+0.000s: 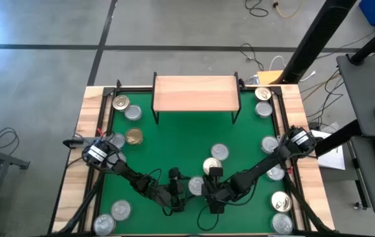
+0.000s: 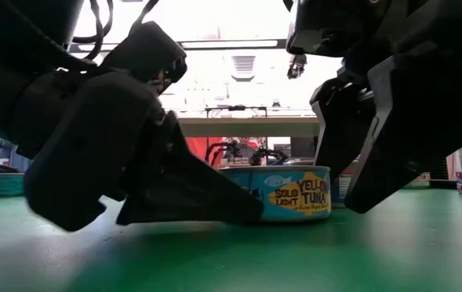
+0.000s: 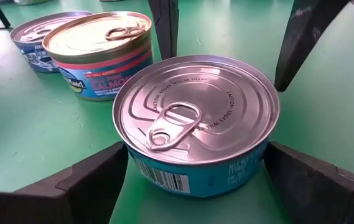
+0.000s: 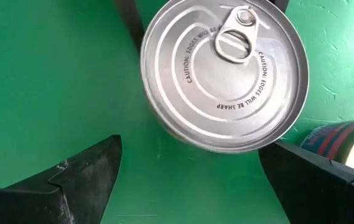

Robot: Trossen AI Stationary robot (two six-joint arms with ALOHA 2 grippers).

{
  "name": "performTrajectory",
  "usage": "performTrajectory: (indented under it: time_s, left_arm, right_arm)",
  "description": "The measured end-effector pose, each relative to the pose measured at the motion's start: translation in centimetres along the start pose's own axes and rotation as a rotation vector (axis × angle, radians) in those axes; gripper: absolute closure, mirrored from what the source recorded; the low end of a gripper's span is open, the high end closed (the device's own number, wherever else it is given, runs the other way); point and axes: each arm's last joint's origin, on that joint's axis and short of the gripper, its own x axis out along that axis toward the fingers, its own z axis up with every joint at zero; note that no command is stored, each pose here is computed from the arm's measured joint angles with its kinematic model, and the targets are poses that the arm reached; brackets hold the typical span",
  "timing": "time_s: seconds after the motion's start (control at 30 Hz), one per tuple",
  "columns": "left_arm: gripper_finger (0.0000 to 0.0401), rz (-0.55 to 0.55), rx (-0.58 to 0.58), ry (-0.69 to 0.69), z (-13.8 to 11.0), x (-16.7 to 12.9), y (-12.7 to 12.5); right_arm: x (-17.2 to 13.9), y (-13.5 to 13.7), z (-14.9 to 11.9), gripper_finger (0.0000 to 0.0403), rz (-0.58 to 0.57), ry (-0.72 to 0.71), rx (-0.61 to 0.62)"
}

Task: Stack canned seafood by type on shelf
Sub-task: Put the green blue tuna can on the shelf

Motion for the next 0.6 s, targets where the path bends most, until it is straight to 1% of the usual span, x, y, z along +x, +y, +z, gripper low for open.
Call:
performTrajectory:
  time_s: [0.13, 0.33, 0.47, 0.6]
  left_arm:
    - [0.0046, 0.011, -0.027, -0.011, 0.1, 0.3, 0.0]
    - [0.0046, 0.016, -0.043, -0.049, -0.4, 1.2, -0.5]
    - [0.0046, -0.001, -0.076, -0.073, -0.9, 1.6, -0.8]
    - [0.0037, -0.038, -0.102, -0.061, -1.2, 1.7, -0.7]
  right_arm:
    - [0.2, -0.5, 0.1, 0.0034, -0.010, 0.003, 0.012]
    - [0.3, -0.7, 0.1, 0.0034, -0.010, 0.007, 0.015]
    - [0.3, -0.7, 0.1, 0.0034, -0.010, 0.011, 0.016]
    - [0.3, -0.6, 0.1, 0.0034, -0.007, 0.015, 0.012]
